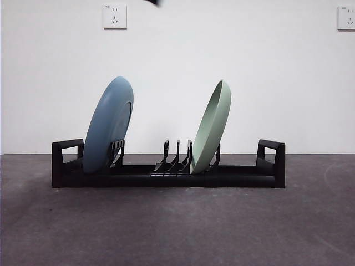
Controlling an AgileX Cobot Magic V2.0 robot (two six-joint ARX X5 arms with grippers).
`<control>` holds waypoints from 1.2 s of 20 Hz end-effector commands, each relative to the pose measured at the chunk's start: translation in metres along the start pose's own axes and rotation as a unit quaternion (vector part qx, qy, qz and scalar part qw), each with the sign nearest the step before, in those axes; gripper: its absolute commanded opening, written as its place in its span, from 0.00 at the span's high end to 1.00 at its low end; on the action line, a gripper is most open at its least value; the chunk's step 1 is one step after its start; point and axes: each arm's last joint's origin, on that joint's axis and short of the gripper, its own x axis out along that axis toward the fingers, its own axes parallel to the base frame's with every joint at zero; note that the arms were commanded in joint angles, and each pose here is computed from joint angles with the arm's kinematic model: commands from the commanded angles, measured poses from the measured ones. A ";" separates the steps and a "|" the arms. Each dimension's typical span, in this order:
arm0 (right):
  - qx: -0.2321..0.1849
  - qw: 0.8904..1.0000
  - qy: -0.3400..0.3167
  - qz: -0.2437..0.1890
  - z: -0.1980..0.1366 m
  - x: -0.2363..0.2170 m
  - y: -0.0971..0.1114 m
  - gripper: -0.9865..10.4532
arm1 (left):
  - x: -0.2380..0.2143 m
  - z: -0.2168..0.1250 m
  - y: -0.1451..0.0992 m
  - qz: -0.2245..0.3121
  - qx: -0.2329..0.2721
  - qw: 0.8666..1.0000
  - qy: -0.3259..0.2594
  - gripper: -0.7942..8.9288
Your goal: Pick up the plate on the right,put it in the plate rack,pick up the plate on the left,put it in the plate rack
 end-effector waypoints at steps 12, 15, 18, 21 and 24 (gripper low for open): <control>0.041 0.996 -0.019 -0.074 -0.107 0.018 -0.012 0.92 | -0.095 -0.121 0.025 0.170 -0.060 0.983 0.020 0.93; 0.064 0.994 -0.002 -0.084 -0.109 0.023 -0.013 0.91 | -0.106 -0.126 0.021 0.172 -0.059 0.983 0.011 0.93; 0.073 0.994 0.011 -0.086 -0.109 0.029 -0.014 0.91 | -0.108 -0.129 0.020 0.170 -0.059 0.983 0.021 0.92; 0.073 0.993 0.013 -0.088 -0.109 0.030 -0.014 0.91 | -0.104 -0.130 0.021 0.169 -0.060 0.983 0.032 0.92; 0.073 0.993 0.013 -0.088 -0.109 0.030 -0.014 0.91 | -0.098 -0.131 0.022 0.167 -0.060 0.983 0.047 0.92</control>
